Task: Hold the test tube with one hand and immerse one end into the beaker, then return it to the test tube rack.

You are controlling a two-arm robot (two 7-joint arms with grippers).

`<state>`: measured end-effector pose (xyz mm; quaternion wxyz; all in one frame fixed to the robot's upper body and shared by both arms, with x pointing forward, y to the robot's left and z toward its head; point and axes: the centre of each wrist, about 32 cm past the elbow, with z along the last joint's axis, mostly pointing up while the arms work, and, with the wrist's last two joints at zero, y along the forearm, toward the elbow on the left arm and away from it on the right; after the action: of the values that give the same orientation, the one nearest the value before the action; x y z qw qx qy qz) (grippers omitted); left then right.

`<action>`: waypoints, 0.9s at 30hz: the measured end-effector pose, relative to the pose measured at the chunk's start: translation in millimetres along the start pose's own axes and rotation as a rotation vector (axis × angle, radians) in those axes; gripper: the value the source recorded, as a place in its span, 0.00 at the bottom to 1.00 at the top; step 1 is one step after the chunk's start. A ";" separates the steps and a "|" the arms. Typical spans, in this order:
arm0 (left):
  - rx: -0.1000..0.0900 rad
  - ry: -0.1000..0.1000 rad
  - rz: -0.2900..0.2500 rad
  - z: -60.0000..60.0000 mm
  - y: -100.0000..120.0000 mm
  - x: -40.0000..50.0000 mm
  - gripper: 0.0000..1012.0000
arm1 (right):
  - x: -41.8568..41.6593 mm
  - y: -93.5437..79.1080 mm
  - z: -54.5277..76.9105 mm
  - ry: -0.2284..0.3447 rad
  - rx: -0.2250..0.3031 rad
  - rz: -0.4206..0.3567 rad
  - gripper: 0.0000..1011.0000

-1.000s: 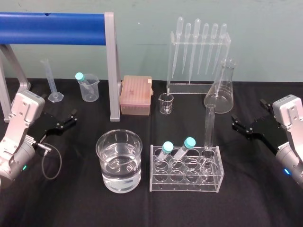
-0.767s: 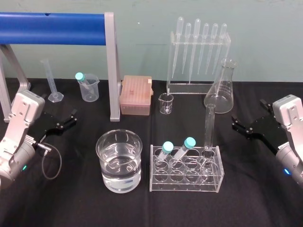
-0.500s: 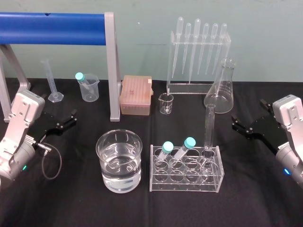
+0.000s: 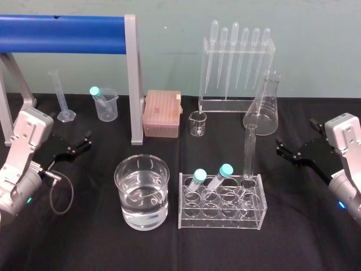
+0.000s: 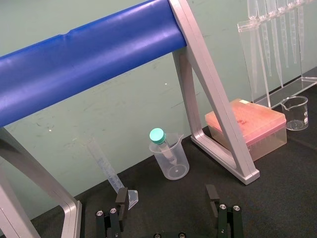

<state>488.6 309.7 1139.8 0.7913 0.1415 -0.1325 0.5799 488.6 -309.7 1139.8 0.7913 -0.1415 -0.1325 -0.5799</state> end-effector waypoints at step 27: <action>0.000 0.000 0.000 0.0 0.0 0.0 0.99 | 0.0 0.0 0.0 0.000 0.000 0.000 0.99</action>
<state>488.6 309.7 1139.8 0.7913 0.1415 -0.1325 0.5799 488.6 -309.7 1139.8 0.7913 -0.1415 -0.1325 -0.5799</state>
